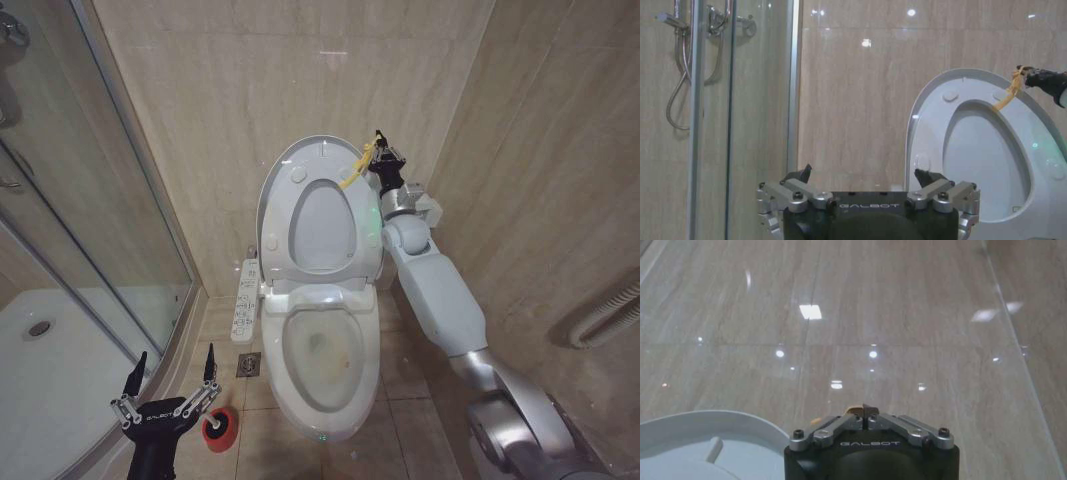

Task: Open the toilet lid, clean the toilet bowl with a toilet brush, close the toilet lid, and flush.

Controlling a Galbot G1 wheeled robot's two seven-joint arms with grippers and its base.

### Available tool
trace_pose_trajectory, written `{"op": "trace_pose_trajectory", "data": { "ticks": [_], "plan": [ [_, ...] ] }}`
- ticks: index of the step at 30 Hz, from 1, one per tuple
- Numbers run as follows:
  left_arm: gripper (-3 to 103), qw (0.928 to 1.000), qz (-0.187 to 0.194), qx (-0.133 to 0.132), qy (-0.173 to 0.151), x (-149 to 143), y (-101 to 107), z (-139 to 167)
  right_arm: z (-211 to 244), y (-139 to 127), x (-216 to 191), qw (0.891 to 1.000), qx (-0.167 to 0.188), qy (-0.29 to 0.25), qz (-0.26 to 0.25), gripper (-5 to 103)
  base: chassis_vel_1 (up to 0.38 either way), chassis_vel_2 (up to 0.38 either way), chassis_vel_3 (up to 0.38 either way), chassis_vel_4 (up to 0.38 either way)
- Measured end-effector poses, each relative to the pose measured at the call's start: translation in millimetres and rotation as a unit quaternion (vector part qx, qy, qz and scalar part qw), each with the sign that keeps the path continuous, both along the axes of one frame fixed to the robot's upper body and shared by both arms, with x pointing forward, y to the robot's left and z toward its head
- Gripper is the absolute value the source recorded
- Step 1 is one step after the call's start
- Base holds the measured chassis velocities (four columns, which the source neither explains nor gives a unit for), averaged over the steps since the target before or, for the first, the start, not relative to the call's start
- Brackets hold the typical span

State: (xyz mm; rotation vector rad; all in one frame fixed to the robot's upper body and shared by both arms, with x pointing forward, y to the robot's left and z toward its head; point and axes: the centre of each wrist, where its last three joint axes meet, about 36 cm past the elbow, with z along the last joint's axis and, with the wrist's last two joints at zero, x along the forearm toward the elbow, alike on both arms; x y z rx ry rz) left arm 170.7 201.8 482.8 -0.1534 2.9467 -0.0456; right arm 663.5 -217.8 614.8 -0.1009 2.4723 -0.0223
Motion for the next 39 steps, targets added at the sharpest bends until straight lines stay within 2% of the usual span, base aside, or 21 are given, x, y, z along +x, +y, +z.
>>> {"op": "trace_pose_trajectory", "data": {
  "ticks": [10,26,27,34,35,39],
  "plan": [
    [100,1.0,0.0,0.0,0.0,0,0,0,-18,-9,-9,0.999,-0.017,0.024,-0.018,0,0.0,0.0,0.0,0.0],
    [100,1.0,0.0,0.0,0.0,0,0,0,-34,-32,-62,0.997,-0.025,0.072,-0.022,0,0.0,0.0,0.0,0.0],
    [100,1.0,0.0,0.0,0.0,0,0,0,-36,-32,-68,0.996,-0.024,0.08,-0.019,21,0.0,0.0,0.0,0.0],
    [100,1.0,0.0,0.0,0.0,0,0,0,-40,-32,-100,0.994,-0.012,0.105,-0.004,21,0.0,0.0,0.0,0.0],
    [100,1.0,0.0,0.0,0.0,0,0,0,-40,-32,-107,0.994,-0.008,0.109,-0.001,48,0.0,0.0,0.0,0.0],
    [100,1.0,0.0,0.0,0.0,0,0,0,-38,-35,-130,0.993,0.001,0.116,0.003,48,0.0,0.0,0.0,0.0]
  ]
}}
